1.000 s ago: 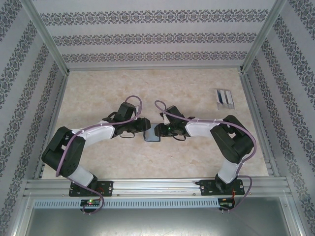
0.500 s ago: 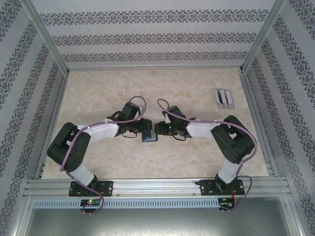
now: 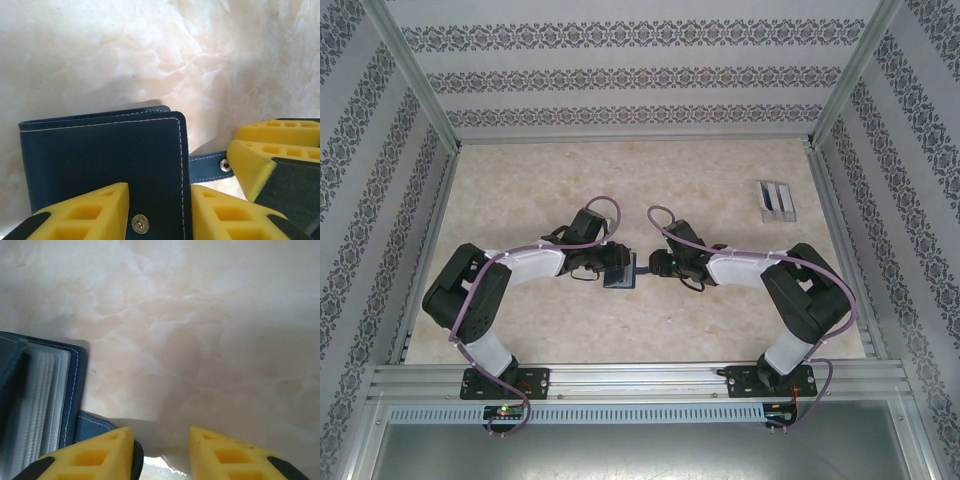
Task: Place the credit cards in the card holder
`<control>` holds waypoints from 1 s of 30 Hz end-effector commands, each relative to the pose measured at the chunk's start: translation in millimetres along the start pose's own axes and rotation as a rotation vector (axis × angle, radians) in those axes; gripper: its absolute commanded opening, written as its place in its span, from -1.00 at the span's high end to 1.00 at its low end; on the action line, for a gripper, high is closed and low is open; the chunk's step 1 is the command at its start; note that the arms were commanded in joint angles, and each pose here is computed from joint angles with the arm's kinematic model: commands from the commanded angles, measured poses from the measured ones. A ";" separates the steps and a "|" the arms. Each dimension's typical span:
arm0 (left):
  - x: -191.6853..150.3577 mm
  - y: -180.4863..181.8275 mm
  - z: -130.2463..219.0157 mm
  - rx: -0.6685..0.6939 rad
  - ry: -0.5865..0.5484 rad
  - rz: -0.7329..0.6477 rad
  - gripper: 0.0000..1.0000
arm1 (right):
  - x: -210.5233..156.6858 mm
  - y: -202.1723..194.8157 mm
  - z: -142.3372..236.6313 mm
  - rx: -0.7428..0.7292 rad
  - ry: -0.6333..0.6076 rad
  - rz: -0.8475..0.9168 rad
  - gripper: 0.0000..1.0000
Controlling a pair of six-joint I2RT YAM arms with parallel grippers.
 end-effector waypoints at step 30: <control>-9.0 5.3 3.0 0.033 0.025 0.150 0.27 | -6.7 35.9 15.2 0.266 0.032 -0.116 0.42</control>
Point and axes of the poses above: each hand's point on the last joint's axis, 136 mm out from that joint toward the fingers, its own z axis back along the fingers, its own y axis along the line the jaws close on, x = y × z, the point moved 9 cm from there along z, back along the fingers, and after that the axes turned 15 degrees about -z, right-handed, at the moved point
